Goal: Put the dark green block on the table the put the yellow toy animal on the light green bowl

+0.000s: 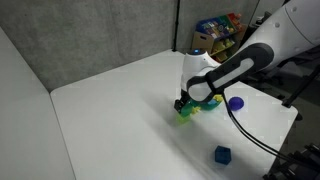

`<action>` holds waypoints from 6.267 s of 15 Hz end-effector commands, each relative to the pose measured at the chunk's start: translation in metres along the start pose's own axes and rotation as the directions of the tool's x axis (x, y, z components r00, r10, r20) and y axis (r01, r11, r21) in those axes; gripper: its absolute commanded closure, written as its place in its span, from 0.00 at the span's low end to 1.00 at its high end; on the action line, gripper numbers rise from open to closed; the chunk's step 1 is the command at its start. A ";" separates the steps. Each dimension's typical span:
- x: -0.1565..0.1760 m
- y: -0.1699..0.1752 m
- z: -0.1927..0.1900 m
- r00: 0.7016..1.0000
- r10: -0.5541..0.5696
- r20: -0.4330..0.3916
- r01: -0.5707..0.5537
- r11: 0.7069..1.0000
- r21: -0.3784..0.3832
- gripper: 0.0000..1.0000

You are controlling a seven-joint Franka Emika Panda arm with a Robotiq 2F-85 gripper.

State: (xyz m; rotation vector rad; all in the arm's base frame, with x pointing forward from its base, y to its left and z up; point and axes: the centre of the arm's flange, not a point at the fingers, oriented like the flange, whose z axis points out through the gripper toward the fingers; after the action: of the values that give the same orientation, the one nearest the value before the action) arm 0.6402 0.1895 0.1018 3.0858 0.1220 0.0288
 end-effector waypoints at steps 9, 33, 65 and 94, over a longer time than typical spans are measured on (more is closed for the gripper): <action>-0.009 0.001 -0.048 1.000 0.007 -0.020 -0.007 1.000 0.030 0.72; -0.140 0.003 0.001 0.991 -0.028 0.128 0.021 0.998 0.054 0.74; -0.076 0.152 -0.083 0.975 0.209 0.069 -0.213 0.976 0.046 0.74; -0.064 0.208 -0.036 0.942 0.334 -0.020 -0.334 0.940 -0.063 0.00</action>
State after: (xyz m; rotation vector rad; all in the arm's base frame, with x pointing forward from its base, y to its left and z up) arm 0.5694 -0.0121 0.1394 3.0351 -0.3423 0.0472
